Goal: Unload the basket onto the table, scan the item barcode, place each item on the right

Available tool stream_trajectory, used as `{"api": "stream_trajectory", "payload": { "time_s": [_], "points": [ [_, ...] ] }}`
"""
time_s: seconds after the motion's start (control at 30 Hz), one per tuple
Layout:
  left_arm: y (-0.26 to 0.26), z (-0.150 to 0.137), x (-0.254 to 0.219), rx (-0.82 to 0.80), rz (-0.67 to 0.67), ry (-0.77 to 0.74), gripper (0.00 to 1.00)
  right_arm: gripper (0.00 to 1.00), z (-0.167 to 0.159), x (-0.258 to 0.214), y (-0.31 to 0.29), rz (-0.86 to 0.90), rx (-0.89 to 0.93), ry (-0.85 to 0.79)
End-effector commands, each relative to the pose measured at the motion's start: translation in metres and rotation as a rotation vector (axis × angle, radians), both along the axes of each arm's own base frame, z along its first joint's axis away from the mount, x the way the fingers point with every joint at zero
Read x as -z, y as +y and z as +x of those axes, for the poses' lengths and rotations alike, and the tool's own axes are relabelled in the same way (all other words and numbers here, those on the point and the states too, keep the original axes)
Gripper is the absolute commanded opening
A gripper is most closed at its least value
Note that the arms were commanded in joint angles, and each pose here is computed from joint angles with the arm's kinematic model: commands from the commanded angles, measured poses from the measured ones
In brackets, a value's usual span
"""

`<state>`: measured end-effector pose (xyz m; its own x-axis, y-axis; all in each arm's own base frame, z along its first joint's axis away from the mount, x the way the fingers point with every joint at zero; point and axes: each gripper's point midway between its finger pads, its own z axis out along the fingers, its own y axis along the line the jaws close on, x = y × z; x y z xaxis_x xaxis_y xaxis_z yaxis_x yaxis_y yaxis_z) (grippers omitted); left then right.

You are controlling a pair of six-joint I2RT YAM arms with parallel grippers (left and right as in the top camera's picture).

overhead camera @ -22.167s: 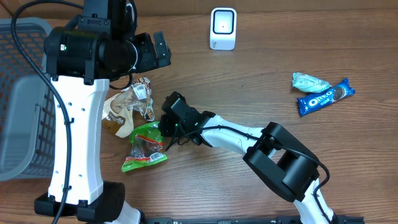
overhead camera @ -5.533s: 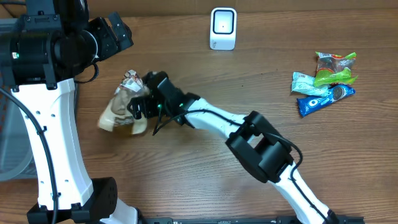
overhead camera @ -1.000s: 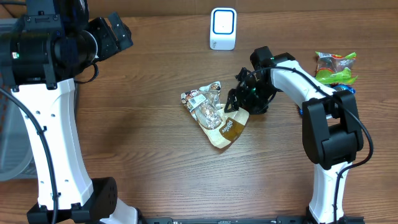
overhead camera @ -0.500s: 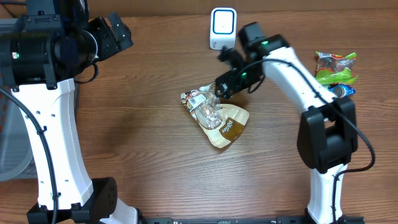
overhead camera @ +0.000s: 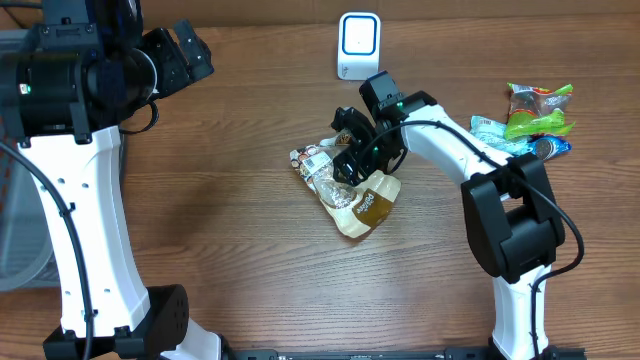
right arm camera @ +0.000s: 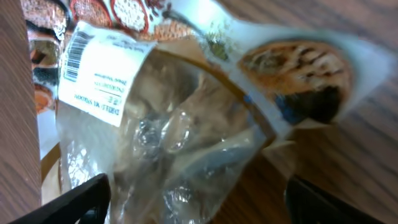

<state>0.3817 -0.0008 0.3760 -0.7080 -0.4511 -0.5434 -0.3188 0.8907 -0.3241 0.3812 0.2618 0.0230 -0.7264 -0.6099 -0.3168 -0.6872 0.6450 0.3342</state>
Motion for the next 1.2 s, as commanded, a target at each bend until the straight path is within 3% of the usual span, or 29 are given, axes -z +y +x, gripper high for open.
{"api": "stream_trajectory", "payload": {
  "time_s": [0.0, 0.13, 0.23, 0.37, 0.47, 0.67, 0.97, 1.17],
  "points": [
    [0.002, 0.001, 0.000, -0.016, -0.001, 0.001, 0.99, 0.79, -0.009, 0.019, -0.004, 0.008, 0.020, 0.022],
    [0.002, 0.001, 0.000, -0.016, -0.001, 0.000, 1.00, 0.54, -0.018, 0.031, -0.008, -0.003, 0.025, 0.046],
    [0.002, 0.001, 0.000, -0.016, -0.001, 0.000, 1.00, 0.23, -0.019, 0.030, -0.009, -0.005, 0.030, 0.052],
    [0.002, 0.001, 0.000, -0.016, -0.001, 0.000, 1.00, 0.09, -0.016, 0.025, -0.010, -0.003, 0.054, 0.067],
    [0.002, 0.001, 0.000, -0.016, -0.001, 0.001, 1.00, 0.06, -0.010, 0.004, -0.007, 0.035, 0.075, 0.093],
    [0.002, 0.001, 0.000, -0.016, -0.001, 0.001, 1.00, 0.06, 0.007, -0.082, 0.006, 0.223, 0.045, 0.072],
    [0.002, 0.001, 0.000, -0.016, -0.001, 0.000, 0.99, 0.04, 0.002, -0.230, 0.006, 0.397, -0.046, -0.234],
    [0.002, 0.001, 0.000, -0.016, -0.001, 0.001, 1.00, 0.04, 0.000, -0.256, -0.010, 0.386, -0.019, -0.312]
  ]
}}
